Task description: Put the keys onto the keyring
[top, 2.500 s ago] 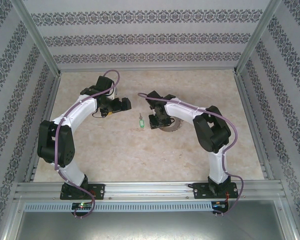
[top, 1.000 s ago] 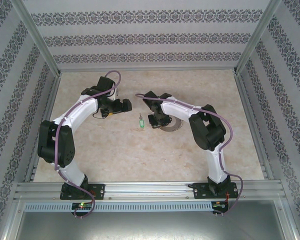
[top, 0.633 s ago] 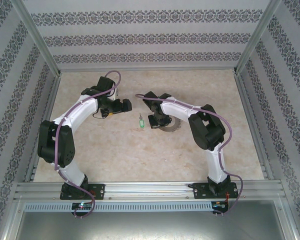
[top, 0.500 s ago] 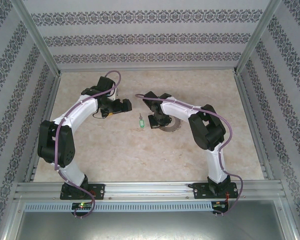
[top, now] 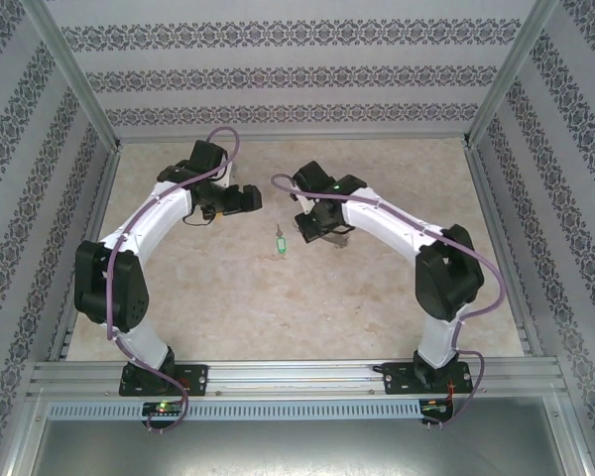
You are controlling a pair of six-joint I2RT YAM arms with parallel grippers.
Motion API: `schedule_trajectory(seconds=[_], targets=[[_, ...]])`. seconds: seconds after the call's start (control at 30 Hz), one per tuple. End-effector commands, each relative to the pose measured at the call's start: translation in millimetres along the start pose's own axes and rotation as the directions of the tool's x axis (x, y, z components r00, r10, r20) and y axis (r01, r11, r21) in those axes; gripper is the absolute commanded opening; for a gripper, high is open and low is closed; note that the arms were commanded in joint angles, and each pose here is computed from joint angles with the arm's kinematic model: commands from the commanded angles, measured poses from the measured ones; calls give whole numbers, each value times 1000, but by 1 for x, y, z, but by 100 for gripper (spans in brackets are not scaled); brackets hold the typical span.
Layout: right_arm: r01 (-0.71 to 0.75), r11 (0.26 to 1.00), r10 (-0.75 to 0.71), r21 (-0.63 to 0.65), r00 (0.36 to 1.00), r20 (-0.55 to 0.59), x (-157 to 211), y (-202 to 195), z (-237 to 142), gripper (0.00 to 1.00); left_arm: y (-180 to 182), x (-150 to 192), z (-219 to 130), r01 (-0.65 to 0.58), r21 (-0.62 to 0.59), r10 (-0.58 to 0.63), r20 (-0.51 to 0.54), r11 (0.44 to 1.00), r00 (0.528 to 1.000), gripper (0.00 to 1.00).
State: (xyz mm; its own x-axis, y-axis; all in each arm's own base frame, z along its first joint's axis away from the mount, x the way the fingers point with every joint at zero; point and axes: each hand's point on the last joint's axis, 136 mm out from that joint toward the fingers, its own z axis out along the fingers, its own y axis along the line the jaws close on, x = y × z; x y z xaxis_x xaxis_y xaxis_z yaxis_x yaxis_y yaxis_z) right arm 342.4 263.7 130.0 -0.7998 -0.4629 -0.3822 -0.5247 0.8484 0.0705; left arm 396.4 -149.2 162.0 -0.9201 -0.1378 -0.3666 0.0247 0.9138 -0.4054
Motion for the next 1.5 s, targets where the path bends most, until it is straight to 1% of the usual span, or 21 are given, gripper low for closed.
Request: schedule_trajectory(seconds=[0.0,0.1,0.17,0.27,0.4,0.57,0.7,0.9,1.0,1.07,1.13,1.27,1.33,1.47], targets=[[163,982,-153,-100,983,102,-15,21,-25,0,-21,-6,-22,-56,63,54,40,996,998,92],[269,943,-232,-194,953,195,-26,41,-47,0,-35,-10,-33,-81,124,72,72,989,995,89],[336,900,-265,-277,927,265,-32,58,-64,0,-57,-12,-48,-127,231,102,117,964,988,89],[372,856,-253,-359,907,336,-46,70,-86,0,-83,-10,-69,-178,369,117,181,912,976,86],[397,796,-196,-457,883,427,-67,80,-120,0,-102,-8,-94,-223,480,91,281,849,955,85],[441,704,-134,-556,852,506,-82,92,-156,0,-108,-6,-113,-289,507,87,385,812,919,86],[496,614,-110,-614,824,556,-83,103,-183,0,-115,-3,-132,-357,515,110,450,779,887,84],[557,535,-103,-635,789,606,-75,108,-210,0,-135,1,-157,-426,576,149,464,698,873,72],[565,512,-73,-647,780,622,-75,103,-219,0,-148,3,-174,-443,624,145,468,643,872,61],[567,490,-51,-663,777,627,-74,100,-226,0,-155,6,-185,-450,654,139,471,608,871,57],[575,458,-39,-678,775,631,-73,99,-234,0,-159,9,-192,-464,672,142,476,578,868,57],[583,419,-32,-696,776,630,-70,98,-241,0,-166,19,-211,-529,674,165,527,516,834,57],[587,411,-29,-697,773,634,-70,96,-243,0,-166,22,-216,-547,665,173,544,508,821,57],[599,380,-25,-705,769,639,-70,98,-249,0,-170,24,-220,-563,665,186,552,490,813,57]])
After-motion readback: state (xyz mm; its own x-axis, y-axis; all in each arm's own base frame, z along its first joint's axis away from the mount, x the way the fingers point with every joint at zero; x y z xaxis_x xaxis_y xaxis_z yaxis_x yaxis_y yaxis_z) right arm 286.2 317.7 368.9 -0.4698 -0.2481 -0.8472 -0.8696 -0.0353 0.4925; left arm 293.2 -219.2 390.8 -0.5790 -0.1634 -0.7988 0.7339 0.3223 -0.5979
